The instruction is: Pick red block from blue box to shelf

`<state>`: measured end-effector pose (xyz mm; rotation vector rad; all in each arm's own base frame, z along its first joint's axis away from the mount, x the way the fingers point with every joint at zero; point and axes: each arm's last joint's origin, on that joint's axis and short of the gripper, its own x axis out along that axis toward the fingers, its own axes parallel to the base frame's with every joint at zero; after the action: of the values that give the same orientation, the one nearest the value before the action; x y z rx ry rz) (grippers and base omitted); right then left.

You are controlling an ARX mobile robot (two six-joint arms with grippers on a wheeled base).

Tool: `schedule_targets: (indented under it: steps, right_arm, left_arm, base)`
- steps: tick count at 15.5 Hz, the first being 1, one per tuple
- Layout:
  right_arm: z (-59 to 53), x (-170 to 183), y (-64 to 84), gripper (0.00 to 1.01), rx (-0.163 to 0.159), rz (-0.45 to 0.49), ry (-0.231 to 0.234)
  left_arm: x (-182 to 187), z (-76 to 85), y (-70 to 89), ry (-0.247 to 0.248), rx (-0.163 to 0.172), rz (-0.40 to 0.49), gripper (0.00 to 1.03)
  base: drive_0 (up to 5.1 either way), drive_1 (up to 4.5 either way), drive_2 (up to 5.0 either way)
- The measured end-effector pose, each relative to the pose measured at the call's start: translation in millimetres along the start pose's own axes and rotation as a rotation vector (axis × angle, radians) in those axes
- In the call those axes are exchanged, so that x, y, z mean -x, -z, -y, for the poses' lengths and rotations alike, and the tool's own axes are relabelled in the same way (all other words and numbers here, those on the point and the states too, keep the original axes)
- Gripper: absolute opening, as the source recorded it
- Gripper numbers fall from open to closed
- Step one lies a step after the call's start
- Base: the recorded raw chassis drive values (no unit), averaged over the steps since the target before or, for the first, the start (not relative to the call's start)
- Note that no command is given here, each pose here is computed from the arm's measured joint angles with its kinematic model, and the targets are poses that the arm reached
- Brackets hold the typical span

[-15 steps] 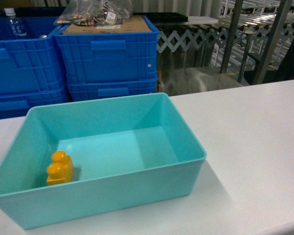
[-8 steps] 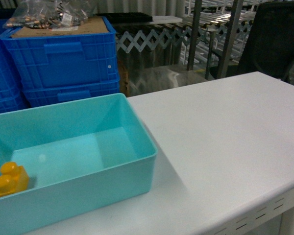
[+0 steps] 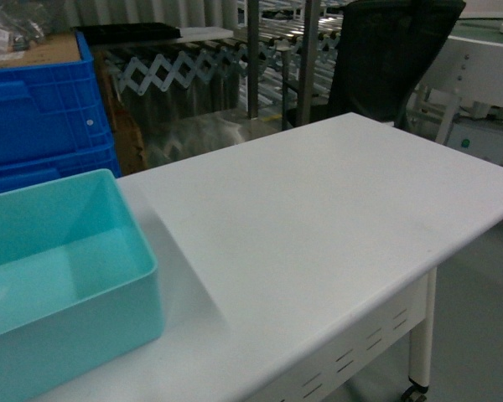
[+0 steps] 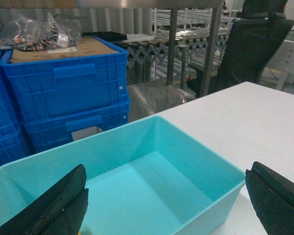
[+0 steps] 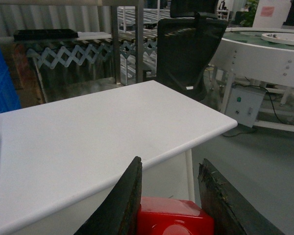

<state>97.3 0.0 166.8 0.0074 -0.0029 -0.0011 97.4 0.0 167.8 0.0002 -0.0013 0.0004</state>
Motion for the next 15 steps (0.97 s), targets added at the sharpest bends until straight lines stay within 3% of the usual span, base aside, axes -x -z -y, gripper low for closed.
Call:
schedule_targets:
  steps: [15]
  right_arm:
    - [0.0,0.0,0.0,0.28,0.0,0.0,0.001]
  left_arm:
    - [0.0,0.0,0.0,0.0,0.0,0.0,0.98]
  base:
    - [-1.6,-1.58,-1.6]
